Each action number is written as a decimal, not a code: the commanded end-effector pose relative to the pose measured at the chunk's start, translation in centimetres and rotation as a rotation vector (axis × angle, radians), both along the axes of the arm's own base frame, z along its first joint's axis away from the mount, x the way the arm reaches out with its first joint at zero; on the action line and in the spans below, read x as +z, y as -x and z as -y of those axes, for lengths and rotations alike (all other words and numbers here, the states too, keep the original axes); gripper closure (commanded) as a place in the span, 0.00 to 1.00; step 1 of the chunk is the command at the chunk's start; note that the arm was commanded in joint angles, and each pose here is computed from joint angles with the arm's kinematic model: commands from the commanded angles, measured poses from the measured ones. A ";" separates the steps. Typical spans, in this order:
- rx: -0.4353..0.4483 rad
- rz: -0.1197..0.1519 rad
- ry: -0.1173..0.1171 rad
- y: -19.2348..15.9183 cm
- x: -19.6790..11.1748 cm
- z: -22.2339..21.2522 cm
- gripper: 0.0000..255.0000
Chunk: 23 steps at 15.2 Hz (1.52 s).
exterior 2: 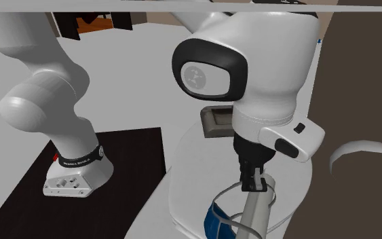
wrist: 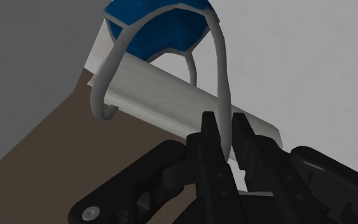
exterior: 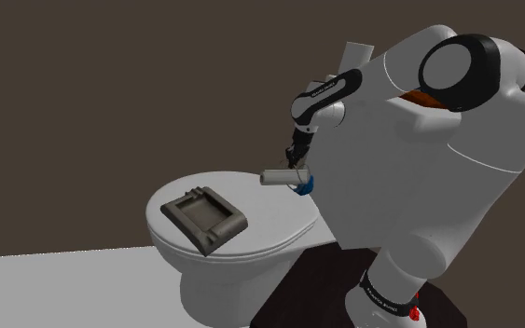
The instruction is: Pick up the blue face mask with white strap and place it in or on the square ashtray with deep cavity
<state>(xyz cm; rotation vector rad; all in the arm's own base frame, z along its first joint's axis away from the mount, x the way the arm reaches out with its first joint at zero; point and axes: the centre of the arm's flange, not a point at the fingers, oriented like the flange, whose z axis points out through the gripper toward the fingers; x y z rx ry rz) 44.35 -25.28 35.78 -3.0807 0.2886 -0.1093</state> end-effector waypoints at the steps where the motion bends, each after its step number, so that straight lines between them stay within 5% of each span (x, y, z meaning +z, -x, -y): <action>1: 0.000 0.000 0.000 0.0 0.0 0.0 1.00; 23: 0.000 0.000 0.000 0.0 10.0 0.0 1.00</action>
